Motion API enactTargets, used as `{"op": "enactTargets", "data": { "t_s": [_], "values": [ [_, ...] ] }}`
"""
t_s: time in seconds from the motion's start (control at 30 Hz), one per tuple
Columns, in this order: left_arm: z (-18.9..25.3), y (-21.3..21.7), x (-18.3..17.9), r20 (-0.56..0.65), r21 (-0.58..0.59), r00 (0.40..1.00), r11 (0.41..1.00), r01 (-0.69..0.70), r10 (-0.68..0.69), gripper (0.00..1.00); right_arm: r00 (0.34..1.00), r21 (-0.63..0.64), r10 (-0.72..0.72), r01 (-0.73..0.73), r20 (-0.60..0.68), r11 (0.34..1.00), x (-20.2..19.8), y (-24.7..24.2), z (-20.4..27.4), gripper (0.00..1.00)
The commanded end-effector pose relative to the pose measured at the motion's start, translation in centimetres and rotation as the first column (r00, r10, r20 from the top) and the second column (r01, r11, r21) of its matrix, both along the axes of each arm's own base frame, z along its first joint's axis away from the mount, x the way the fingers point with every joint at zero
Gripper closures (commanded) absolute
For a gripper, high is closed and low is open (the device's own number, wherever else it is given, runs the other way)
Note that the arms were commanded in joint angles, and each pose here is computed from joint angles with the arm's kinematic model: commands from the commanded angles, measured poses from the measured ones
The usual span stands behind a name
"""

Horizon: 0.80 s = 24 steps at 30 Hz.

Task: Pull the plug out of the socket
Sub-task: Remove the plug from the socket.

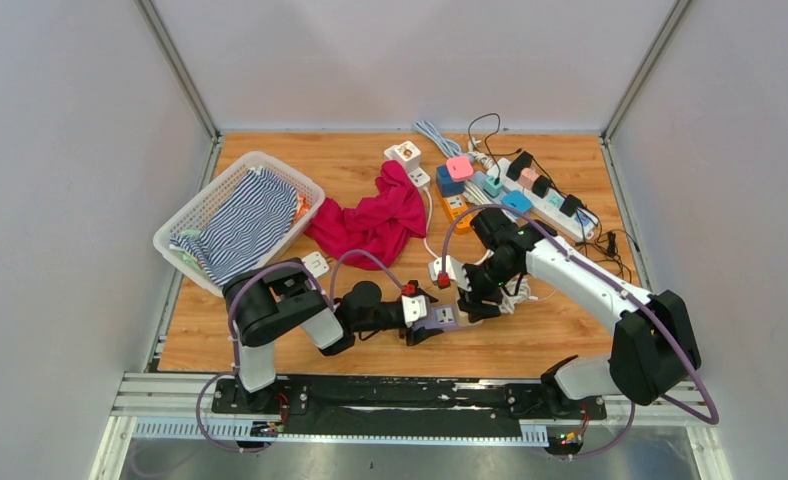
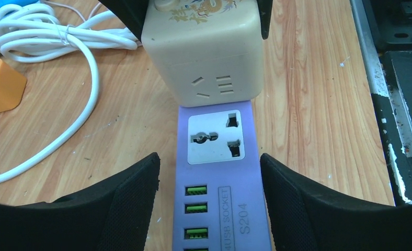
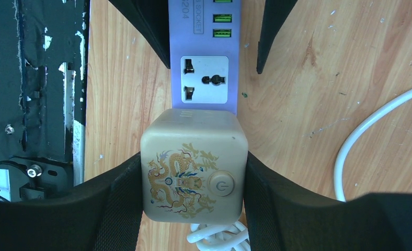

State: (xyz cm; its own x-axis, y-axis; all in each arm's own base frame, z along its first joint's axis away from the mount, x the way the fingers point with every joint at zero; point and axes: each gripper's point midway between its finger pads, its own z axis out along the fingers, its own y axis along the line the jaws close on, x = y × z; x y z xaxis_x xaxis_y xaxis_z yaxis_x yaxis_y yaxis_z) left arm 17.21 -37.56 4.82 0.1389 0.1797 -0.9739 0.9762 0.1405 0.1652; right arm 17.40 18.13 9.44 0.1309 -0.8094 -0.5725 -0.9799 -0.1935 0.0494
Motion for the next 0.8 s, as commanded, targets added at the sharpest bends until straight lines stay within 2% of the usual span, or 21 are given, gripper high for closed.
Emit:
{"op": "enactTargets", "data": {
  "t_s": [0.0,0.27,0.37,0.5,0.6,0.67,0.77],
  "values": [
    [-0.8,-0.3,-0.02,0.007,0.03,1.0,1.0,0.009,-0.009,0.28,1.0,0.002,0.007,-0.007,0.025,1.0,0.15,-0.32,0.17,1.0],
    [-1.0,-0.4,0.07,0.001,0.039,1.0,0.999,0.008,-0.008,0.42,1.0,0.005,0.004,-0.005,0.023,1.0,0.15,-0.27,0.18,1.0],
    [-1.06,-0.45,0.06,-0.002,0.042,1.0,0.999,0.012,-0.012,0.55,1.0,0.006,0.003,-0.004,0.022,1.0,0.12,-0.25,0.21,1.0],
    [-1.04,-0.52,-0.02,-0.006,0.044,1.0,0.999,0.017,-0.016,0.8,1.0,0.005,0.004,-0.004,0.022,1.0,0.13,-0.26,0.12,1.0],
    [-0.92,-0.55,-0.08,-0.009,0.04,1.0,0.999,0.02,-0.02,0.95,1.0,0.004,0.003,-0.003,0.023,1.0,0.15,-0.3,0.08,1.0],
    [-0.84,-0.58,-0.18,-0.011,0.037,1.0,0.999,0.024,-0.024,1.0,1.0,0.006,0.002,-0.002,0.025,1.0,0.18,-0.27,0.09,1.0],
    [-0.51,-0.58,-0.17,-0.041,0.021,0.999,1.0,0.014,-0.013,1.0,0.999,0.023,0.003,-0.004,0.036,1.0,0.03,-0.16,0.17,1.0]
  ]
}}
